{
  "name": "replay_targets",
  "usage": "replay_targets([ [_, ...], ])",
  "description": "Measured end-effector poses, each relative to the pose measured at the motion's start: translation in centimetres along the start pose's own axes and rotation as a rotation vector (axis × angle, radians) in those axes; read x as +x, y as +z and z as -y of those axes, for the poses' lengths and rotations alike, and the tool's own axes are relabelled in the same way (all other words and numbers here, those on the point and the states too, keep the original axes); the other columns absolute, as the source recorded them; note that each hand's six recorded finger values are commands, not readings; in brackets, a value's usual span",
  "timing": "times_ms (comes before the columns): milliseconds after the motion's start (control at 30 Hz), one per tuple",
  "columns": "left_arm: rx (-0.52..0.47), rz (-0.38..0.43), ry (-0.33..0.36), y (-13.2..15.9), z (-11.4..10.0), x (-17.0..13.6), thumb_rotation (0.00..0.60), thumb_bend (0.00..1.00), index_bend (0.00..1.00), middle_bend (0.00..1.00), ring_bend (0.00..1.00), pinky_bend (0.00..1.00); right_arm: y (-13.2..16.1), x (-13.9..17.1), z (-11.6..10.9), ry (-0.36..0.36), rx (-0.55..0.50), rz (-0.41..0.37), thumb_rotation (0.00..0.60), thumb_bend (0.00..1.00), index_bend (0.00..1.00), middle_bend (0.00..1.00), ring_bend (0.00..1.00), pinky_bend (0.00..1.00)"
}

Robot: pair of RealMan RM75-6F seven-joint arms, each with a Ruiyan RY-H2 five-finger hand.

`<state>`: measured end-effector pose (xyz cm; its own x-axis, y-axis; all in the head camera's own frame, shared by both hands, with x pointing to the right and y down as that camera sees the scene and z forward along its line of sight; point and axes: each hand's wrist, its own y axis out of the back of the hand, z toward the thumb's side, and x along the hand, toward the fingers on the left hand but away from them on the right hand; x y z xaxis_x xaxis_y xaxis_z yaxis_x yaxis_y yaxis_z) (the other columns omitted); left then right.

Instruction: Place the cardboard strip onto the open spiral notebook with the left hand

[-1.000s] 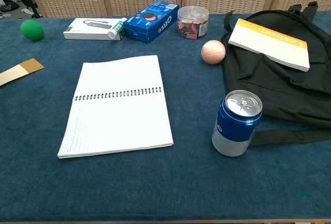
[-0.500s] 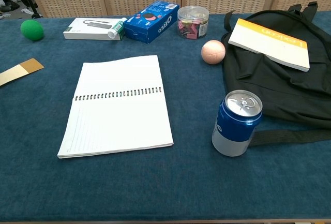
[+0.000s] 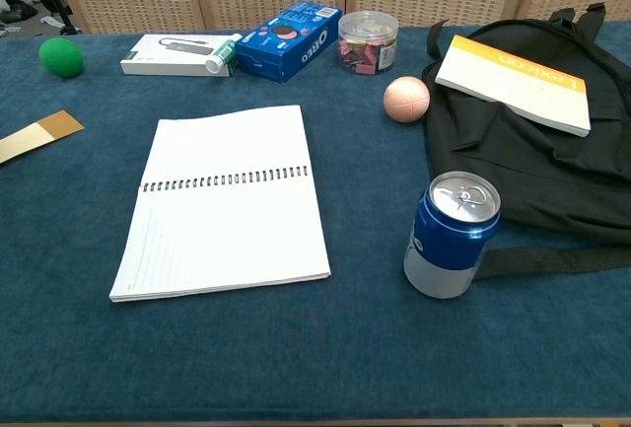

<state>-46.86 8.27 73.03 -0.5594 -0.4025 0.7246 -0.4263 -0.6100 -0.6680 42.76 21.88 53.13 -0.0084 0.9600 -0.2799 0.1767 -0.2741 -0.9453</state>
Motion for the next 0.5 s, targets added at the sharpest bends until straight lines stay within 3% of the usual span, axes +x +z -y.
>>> replay_targets([
  [333, 0.007, -0.017, 0.012, 0.10, 0.60, -0.01, 0.600, 0.01, 0.49, 0.00, 0.00, 0.00, -0.04, 0.04, -0.09, 0.002, -0.005, 0.000, 0.600, 0.05, 0.20, 0.00, 0.00, 0.00],
  [500, 0.001, -0.009, 0.019, 0.24, 0.48, -0.13, 0.600, 0.02, 0.50, 0.00, 0.00, 0.00, -0.06, 0.03, -0.10, 0.005, -0.007, 0.000, 0.600, 0.05, 0.20, 0.00, 0.00, 0.00],
])
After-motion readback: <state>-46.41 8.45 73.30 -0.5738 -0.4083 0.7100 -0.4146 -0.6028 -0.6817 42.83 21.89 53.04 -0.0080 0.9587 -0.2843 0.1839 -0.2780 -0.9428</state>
